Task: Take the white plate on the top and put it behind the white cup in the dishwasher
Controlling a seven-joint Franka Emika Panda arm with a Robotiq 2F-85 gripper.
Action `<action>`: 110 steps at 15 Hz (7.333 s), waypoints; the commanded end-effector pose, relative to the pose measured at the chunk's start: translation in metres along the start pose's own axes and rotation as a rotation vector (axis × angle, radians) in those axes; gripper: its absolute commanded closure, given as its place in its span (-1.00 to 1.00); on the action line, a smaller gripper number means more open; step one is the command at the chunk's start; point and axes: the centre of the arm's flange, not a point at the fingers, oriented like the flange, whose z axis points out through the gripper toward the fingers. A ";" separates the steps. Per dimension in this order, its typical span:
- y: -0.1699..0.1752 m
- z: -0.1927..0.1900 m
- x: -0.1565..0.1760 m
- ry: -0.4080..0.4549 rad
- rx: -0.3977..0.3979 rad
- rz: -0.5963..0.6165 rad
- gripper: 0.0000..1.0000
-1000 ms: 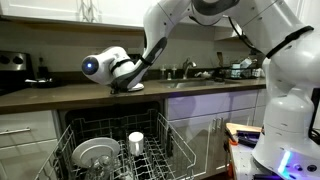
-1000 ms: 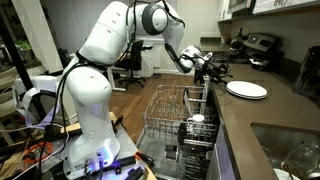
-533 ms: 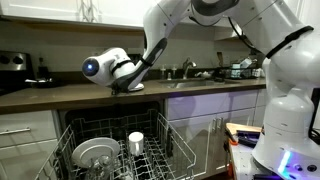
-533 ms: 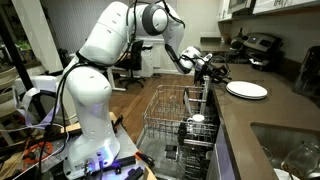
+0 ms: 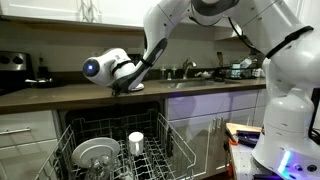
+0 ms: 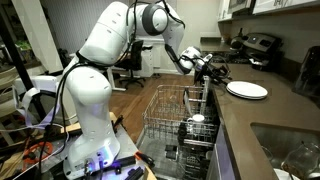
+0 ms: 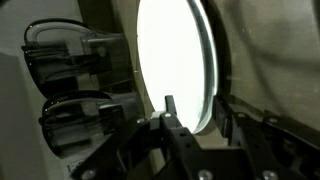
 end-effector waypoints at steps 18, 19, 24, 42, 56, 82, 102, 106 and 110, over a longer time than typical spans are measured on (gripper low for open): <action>0.000 0.006 -0.008 0.005 0.004 0.008 0.29; -0.001 0.006 -0.008 0.005 0.004 0.008 0.31; -0.002 0.005 -0.009 0.004 0.004 0.006 0.28; -0.001 0.008 -0.011 -0.001 0.004 0.006 0.49; 0.002 0.010 -0.014 -0.009 -0.002 0.007 0.53; 0.010 0.018 -0.019 -0.027 -0.023 -0.003 0.85; 0.012 -0.020 0.010 0.039 0.013 0.003 0.85; 0.012 -0.019 0.007 0.049 0.018 0.005 0.84; 0.012 -0.013 0.003 0.059 0.021 0.010 0.24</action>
